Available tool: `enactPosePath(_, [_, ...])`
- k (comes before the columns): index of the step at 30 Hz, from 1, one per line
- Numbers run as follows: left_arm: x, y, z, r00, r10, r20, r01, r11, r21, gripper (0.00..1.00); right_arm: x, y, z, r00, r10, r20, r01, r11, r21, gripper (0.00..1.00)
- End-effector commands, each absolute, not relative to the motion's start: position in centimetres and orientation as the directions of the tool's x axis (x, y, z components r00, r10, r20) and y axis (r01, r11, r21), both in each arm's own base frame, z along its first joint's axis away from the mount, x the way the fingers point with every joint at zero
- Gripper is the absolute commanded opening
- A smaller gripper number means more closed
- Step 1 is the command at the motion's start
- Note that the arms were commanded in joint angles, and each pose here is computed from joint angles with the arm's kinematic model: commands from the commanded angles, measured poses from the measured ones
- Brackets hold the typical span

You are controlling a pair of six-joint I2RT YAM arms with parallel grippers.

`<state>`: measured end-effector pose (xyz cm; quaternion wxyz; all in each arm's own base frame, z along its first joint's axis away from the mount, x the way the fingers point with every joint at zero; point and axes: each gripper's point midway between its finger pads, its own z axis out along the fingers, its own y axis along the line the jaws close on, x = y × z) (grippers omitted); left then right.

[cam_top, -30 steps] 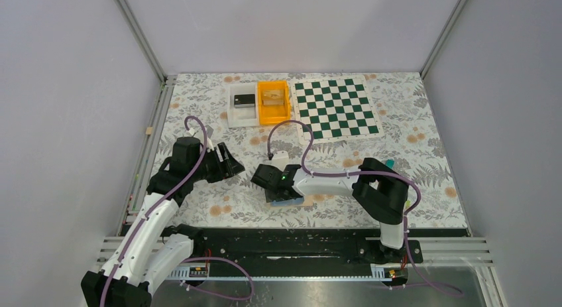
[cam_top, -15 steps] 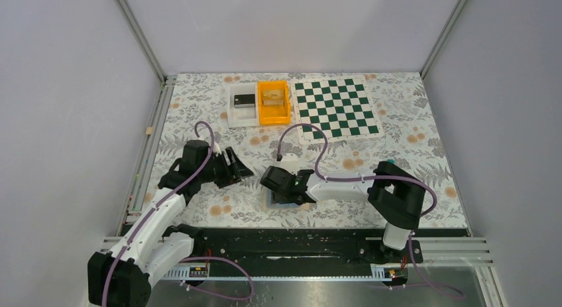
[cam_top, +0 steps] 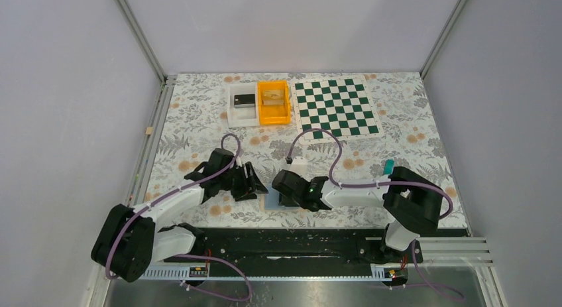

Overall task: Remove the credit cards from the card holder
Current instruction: Remove the credit card from the card holder.

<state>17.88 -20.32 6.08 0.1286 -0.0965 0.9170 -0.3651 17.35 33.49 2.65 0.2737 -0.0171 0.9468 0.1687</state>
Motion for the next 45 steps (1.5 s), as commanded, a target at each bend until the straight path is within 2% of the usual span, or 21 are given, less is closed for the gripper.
enactPosePath(1, [19.6,-21.4,6.8,-0.935,-0.291,-0.201,-0.060,0.690,-0.721,0.55,18.4,33.6,4.9,-0.818,0.135,-0.559,-0.098,0.925,0.366,0.47])
enactPosePath(4, [20.5,-20.3,7.2,-0.911,-0.333,-0.244,-0.081,0.724,-0.685,0.55,18.6,33.4,6.2,-0.810,0.098,-0.579,-0.122,0.937,0.329,0.61])
enactPosePath(10, [22.7,-15.2,10.9,-0.774,-0.483,-0.409,-0.140,0.761,-0.633,0.58,18.9,34.1,7.5,-0.809,0.064,-0.584,-0.130,0.950,0.285,0.71])
enactPosePath(14, [22.9,-12.0,13.1,-0.661,-0.537,-0.524,-0.165,0.785,-0.597,0.63,19.2,34.8,7.1,-0.809,0.016,-0.587,-0.132,0.969,0.208,0.81])
enactPosePath(16, [22.8,-10.9,13.6,-0.622,-0.553,-0.555,-0.181,0.791,-0.585,0.65,19.4,35.2,6.7,-0.812,0.000,-0.584,-0.132,0.974,0.184,0.83])
enactPosePath(23, [22.3,-11.3,12.8,-0.655,-0.543,-0.526,-0.183,0.789,-0.587,0.67,19.4,36.3,4.8,-0.831,-0.064,-0.553,-0.152,0.982,0.115,0.82])
enactPosePath(30, [22.4,-11.7,12.9,-0.665,-0.532,-0.524,-0.163,0.788,-0.594,0.67,19.0,36.3,2.7,-0.851,-0.092,-0.517,-0.157,0.984,0.082,0.77])
enactPosePath(37, [22.5,-12.2,12.4,-0.680,-0.524,-0.513,-0.153,0.785,-0.600,0.67,18.6,36.2,2.0,-0.860,-0.098,-0.500,-0.160,0.984,0.082,0.66])
enactPosePath(45, [21.2,-15.3,9.3,-0.781,-0.504,-0.369,-0.131,0.709,-0.692,0.63,18.3,35.7,1.3,-0.866,-0.082,-0.493,-0.149,0.984,0.098,0.51])
